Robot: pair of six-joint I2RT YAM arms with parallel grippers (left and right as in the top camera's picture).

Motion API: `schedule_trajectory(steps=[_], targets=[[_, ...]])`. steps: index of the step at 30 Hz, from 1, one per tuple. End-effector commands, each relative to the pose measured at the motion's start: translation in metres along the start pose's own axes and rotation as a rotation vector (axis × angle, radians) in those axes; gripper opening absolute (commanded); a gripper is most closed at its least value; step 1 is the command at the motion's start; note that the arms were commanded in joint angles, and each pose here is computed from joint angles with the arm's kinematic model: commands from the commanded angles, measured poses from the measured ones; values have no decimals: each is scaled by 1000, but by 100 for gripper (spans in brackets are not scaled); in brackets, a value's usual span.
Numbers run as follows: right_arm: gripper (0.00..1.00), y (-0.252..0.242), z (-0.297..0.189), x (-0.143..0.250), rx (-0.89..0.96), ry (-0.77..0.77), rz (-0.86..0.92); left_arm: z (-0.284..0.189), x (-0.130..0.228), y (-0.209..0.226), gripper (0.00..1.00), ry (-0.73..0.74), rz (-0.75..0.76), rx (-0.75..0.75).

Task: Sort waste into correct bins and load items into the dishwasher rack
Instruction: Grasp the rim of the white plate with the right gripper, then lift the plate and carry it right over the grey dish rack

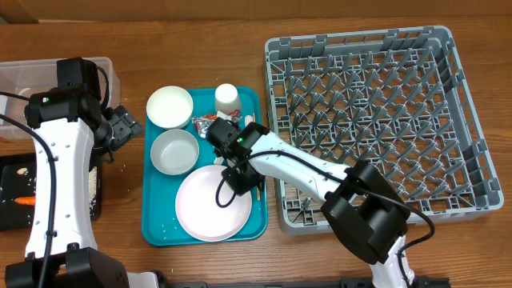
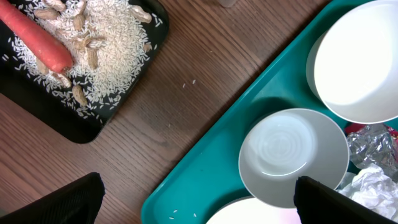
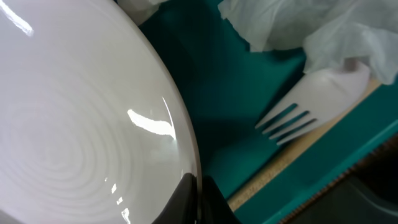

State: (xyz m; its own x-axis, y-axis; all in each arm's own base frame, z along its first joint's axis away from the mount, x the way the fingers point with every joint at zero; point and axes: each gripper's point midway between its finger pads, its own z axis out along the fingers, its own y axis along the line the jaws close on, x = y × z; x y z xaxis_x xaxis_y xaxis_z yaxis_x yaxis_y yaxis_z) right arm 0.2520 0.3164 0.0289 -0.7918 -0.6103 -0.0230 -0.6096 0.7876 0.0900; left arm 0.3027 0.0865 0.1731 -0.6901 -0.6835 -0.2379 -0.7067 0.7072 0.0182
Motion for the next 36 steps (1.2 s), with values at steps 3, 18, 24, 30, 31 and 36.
schedule_trajectory(steps=[3, 18, 24, 30, 31, 36], targets=[[4, 6, -45, -14, -12, -86, -18, -8, -7, -1, 100, -32, -14, 6], [4, -54, -175, -18, -3, -331, 134, -8, -7, -1, 100, -32, -14, 6], [4, -146, -238, -11, 103, -482, 345, -8, -7, -1, 100, -32, -14, 6], [4, -269, -276, 24, 344, -578, 701, -8, -7, -1, 100, -32, -14, 6], [4, -284, -280, 30, 370, -591, 741, -8, -7, -1, 100, -32, -14, 6], [4, -352, -300, 61, 532, -661, 973, -8, -7, -1, 100, -32, -14, 6]])
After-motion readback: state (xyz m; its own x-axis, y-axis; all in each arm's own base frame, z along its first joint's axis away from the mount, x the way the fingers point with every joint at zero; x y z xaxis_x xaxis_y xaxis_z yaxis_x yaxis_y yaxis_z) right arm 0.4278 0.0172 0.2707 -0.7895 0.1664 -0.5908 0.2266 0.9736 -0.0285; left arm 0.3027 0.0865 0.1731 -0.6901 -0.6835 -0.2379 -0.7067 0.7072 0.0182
